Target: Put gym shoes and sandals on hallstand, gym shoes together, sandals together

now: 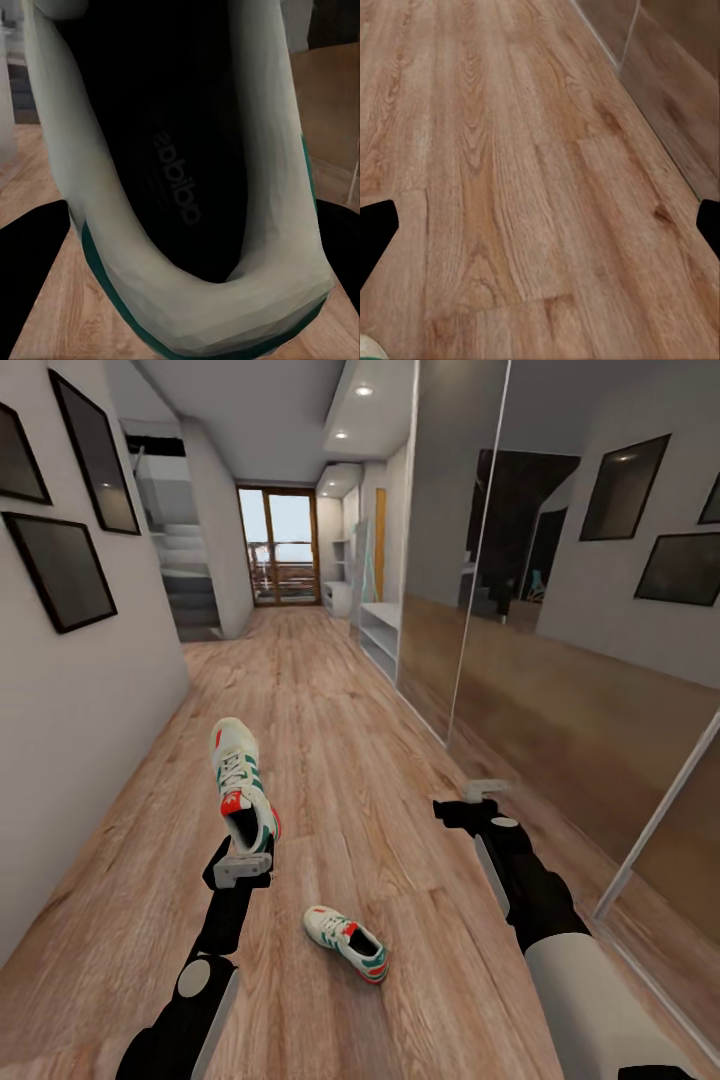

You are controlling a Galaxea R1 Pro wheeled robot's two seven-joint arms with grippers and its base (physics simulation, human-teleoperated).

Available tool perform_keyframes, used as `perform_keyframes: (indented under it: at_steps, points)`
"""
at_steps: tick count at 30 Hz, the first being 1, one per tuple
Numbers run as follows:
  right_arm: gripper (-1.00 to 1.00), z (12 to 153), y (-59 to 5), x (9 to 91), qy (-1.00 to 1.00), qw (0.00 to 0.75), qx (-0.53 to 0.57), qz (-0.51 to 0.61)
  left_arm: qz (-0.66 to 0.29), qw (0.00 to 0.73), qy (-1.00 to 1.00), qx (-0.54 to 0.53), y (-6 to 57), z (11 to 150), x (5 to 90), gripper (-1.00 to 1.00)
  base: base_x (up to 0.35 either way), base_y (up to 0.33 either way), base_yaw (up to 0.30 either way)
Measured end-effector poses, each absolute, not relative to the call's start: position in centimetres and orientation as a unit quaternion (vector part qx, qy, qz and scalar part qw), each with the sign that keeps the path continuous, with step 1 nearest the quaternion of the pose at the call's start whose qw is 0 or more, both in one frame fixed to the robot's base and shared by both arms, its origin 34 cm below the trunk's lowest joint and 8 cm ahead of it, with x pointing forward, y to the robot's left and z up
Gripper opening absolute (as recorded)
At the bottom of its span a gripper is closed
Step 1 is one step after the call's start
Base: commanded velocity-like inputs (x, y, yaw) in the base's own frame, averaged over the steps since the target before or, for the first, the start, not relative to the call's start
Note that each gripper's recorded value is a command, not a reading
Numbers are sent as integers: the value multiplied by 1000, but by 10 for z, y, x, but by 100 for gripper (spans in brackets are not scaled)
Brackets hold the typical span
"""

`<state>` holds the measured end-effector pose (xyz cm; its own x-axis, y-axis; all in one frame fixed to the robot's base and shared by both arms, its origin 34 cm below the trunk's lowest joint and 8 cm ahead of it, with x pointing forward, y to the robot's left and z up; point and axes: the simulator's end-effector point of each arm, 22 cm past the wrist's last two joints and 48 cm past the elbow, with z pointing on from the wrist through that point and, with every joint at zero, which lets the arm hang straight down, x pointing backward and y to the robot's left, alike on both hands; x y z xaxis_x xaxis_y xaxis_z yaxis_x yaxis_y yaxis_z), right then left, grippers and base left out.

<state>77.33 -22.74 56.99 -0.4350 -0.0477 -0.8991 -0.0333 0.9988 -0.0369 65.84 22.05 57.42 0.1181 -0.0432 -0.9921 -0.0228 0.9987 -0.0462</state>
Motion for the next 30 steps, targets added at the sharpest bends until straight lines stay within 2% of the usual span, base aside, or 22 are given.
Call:
perform_keyframes:
  at_steps: [16,25,30]
  points:
    - [100,564,-227,774,849,527,-24,-7,-7,745,667,-25,220,570,659,-100,0,-16,296]
    - [100,561,-227,774,851,525,-24,-6,-7,743,669,-25,219,567,659,-100,0,-261,288]
    - [100,560,-228,774,851,525,-24,-7,-7,743,669,-25,219,566,659,-100,0,-278,85]
